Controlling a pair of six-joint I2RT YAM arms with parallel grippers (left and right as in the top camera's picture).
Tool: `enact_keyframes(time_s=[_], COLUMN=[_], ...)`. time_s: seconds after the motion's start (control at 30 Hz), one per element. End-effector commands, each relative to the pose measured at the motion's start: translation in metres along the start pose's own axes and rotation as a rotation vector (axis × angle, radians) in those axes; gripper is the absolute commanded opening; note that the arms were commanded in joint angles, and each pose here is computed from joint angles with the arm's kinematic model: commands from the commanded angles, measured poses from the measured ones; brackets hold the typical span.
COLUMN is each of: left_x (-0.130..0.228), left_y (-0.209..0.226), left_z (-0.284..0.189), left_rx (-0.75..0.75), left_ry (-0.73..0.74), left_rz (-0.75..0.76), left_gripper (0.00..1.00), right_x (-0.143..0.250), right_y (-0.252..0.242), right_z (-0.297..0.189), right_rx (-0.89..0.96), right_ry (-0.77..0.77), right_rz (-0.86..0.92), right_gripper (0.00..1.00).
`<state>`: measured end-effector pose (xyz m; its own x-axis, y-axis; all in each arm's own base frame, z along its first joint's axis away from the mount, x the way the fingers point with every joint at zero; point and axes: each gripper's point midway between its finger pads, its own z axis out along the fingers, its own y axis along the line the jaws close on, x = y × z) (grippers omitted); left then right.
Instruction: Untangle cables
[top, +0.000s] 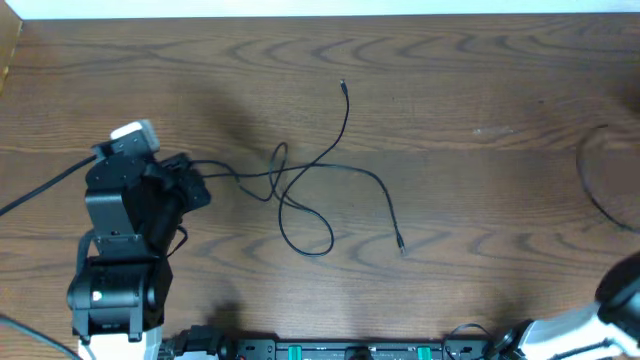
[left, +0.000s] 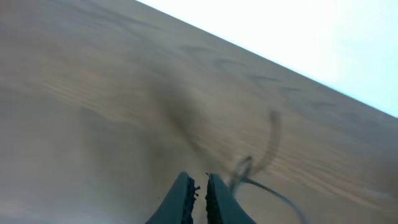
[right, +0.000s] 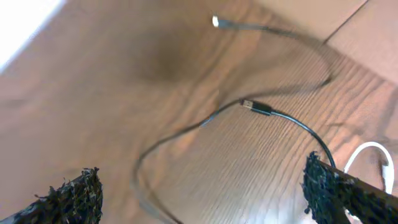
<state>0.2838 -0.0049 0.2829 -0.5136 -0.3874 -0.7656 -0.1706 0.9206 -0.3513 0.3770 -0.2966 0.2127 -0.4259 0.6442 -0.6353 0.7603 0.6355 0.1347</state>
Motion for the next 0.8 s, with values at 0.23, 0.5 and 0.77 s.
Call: enact_keyframes(time_s=[0.23, 0.5, 0.77], left_x=[0.039, 0.050, 0.048], left_y=[-0.095, -0.156, -0.172], left_z=[0.029, 0.031, 0.024], left_rx=[0.448, 0.633, 0.686], left_ry=[0.263, 0.259, 0.224], left_rz=[0.047, 0.157, 0.187], left_gripper=[0.08, 0.17, 0.57], right_x=[0.036, 0.084, 0.115], right_y=[0.080, 0.109, 0.137], right_z=[-0.095, -0.106, -0.118], right_rx=[-0.380, -0.392, -0.423], right_ry=[0.140, 0.291, 0.365], right_rz=[0.100, 0.021, -0.071], right_gripper=[0.99, 0.99, 0.99])
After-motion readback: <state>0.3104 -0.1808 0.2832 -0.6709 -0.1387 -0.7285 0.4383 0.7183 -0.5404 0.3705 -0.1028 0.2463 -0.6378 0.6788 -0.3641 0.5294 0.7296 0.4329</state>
